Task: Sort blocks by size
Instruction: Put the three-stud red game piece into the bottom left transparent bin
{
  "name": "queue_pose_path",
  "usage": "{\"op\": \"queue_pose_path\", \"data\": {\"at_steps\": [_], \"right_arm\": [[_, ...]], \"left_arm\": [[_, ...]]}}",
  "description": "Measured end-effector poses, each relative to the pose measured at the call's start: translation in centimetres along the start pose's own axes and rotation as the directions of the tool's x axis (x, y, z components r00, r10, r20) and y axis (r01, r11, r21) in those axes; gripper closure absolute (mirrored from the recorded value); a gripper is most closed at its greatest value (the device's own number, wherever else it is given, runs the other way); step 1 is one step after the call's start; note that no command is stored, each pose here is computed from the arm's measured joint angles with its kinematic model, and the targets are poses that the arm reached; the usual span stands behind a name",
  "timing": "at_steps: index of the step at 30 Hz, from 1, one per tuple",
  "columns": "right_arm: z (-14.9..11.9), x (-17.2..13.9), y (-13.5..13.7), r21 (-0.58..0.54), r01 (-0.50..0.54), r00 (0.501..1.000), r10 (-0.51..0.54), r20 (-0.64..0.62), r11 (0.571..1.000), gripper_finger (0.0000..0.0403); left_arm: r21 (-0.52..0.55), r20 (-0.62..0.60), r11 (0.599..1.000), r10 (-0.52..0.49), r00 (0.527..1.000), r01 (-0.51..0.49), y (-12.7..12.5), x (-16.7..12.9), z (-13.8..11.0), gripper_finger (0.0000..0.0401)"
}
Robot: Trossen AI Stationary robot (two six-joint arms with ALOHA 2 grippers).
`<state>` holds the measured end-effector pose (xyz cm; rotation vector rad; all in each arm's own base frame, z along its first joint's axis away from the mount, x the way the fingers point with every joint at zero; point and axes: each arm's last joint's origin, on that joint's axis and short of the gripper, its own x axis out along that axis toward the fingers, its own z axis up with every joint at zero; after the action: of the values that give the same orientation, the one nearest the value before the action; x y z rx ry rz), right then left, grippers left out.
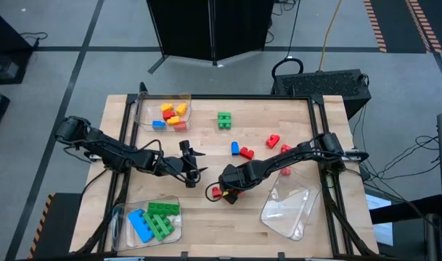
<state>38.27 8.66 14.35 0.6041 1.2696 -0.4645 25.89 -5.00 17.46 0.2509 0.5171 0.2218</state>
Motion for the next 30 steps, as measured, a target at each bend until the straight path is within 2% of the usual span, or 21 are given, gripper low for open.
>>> {"op": "queue_pose_path", "data": {"at_steps": [9, 18, 21, 26, 30], "right_arm": [[0.0, 0.4, -0.1, -0.030, 0.009, 1.000, -0.010, -0.017, 1.000, 0.0021], [0.0, 0.5, -0.4, -0.028, 0.031, 0.999, -0.032, -0.022, 0.999, 0.0127], [0.0, 0.5, -0.4, -0.034, 0.036, 0.999, -0.037, -0.019, 0.999, 0.0149], [0.0, 0.2, -0.4, -0.060, 0.038, 0.999, -0.039, -0.010, 0.997, 0.0145], [-0.3, -0.7, -0.3, -0.090, 0.070, 0.996, -0.066, 0.055, 0.993, 0.0136]], "left_arm": [[0.004, -0.007, 1.000, -0.001, 1.000, 0.001, 0.0, 0.0, -0.1, 0.0146], [0.004, -0.008, 1.000, -0.001, 1.000, 0.001, 0.0, 0.0, -0.1, 0.0146], [0.004, -0.008, 1.000, -0.001, 1.000, 0.001, 0.0, 0.0, -0.1, 0.0146], [0.004, -0.008, 1.000, -0.001, 1.000, 0.001, 0.0, 0.0, -0.1, 0.0146], [0.004, -0.008, 1.000, -0.002, 1.000, 0.002, 0.0, 0.0, -0.1, 0.0146]]}}
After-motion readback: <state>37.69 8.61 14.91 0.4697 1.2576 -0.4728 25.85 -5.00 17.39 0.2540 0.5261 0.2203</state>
